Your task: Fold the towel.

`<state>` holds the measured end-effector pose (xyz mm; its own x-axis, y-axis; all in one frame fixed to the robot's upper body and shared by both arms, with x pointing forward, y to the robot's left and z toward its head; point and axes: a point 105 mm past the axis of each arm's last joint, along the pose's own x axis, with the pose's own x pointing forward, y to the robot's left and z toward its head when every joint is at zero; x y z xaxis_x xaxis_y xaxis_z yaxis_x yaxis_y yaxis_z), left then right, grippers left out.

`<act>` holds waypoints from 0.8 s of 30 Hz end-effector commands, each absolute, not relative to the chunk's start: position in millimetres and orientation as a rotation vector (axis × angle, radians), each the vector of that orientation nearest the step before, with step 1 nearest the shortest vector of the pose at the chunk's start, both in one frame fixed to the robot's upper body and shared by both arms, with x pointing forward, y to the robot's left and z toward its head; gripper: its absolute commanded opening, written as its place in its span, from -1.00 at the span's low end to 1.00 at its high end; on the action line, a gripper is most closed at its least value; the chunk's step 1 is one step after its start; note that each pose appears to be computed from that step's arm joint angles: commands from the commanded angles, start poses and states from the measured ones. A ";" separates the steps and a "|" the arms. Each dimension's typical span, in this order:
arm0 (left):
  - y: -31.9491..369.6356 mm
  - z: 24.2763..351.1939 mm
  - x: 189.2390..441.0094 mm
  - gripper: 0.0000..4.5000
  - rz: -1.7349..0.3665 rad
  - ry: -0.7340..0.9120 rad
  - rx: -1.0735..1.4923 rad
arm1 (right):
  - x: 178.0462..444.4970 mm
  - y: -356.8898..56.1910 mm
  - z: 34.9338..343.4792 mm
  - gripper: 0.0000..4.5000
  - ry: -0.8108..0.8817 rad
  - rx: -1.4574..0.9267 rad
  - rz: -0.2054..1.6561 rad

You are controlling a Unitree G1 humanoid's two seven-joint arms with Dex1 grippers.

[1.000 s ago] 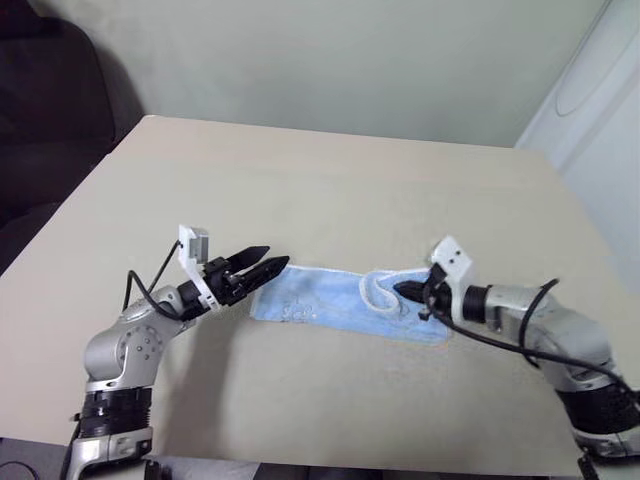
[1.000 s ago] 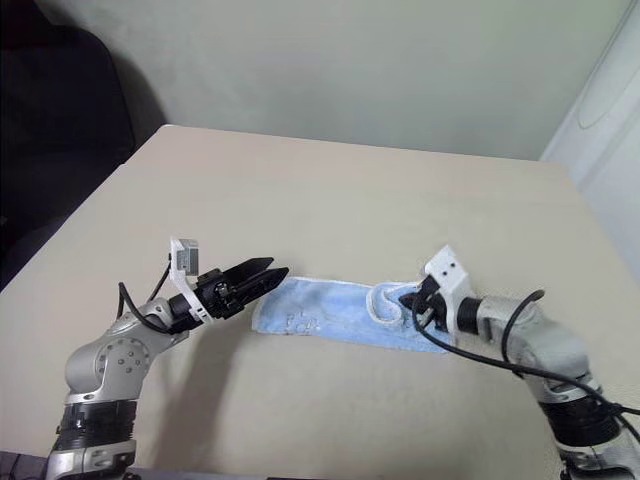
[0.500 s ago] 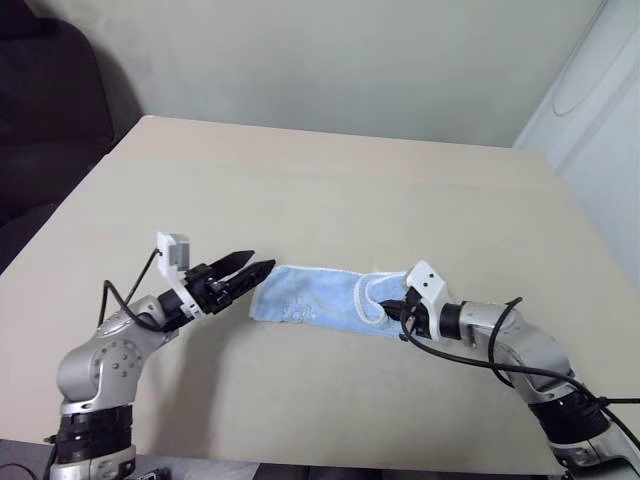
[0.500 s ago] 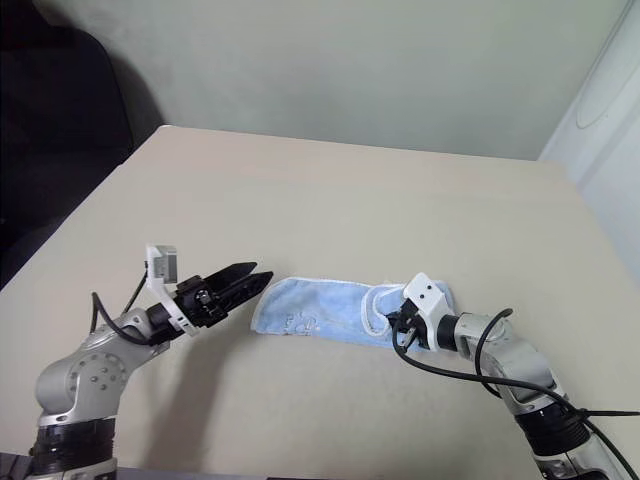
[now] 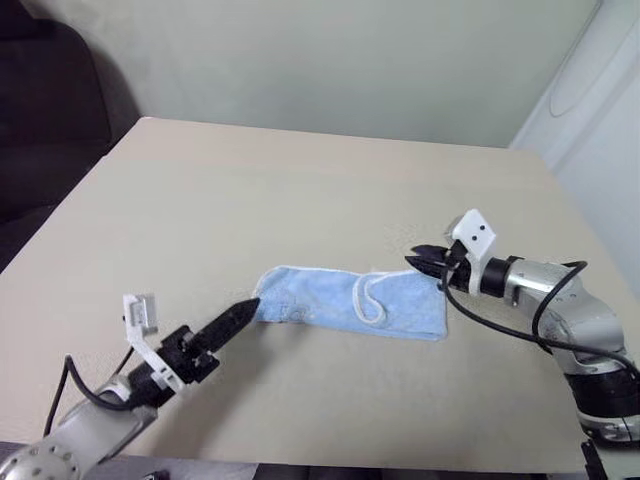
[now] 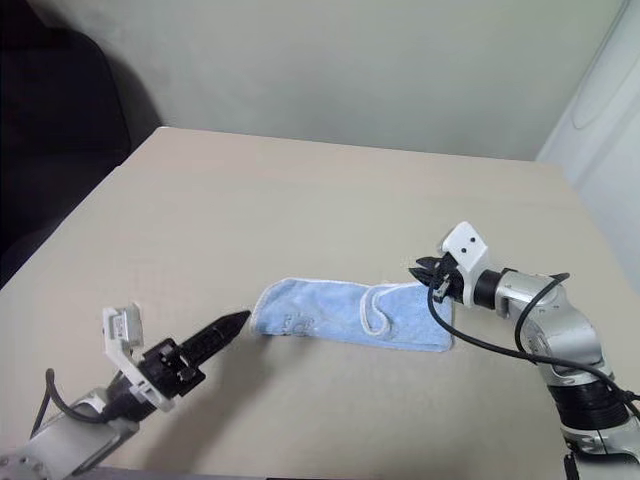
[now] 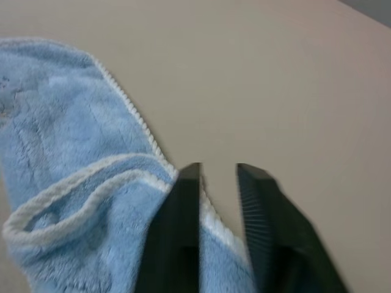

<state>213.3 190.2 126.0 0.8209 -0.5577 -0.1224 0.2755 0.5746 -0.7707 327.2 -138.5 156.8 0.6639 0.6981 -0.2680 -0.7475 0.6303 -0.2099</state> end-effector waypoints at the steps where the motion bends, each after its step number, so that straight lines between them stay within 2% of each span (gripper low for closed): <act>1: 188.3 125.6 218.0 1.00 -0.414 0.397 -0.897 | 330.9 -134.2 172.4 0.05 0.086 -0.329 0.828; 2: 188.9 125.0 220.0 1.00 -0.384 0.398 -0.933 | 331.4 -132.0 172.0 0.20 0.081 -0.327 0.827; 7: 190.1 117.0 232.4 1.00 -0.249 0.447 -1.073 | 331.3 -125.2 167.4 0.20 0.073 -0.318 0.836; 12: 177.9 101.3 243.8 1.00 -0.197 0.551 -1.092 | 333.0 -123.7 170.6 0.20 0.051 -0.305 0.812; 23: 174.9 86.9 283.9 1.00 -0.149 0.537 -1.115 | 333.8 -129.3 172.6 0.20 0.037 -0.300 0.763; 24: 173.5 86.8 286.0 0.92 -0.150 0.539 -1.113 | 334.0 -129.7 173.0 0.21 0.036 -0.302 0.759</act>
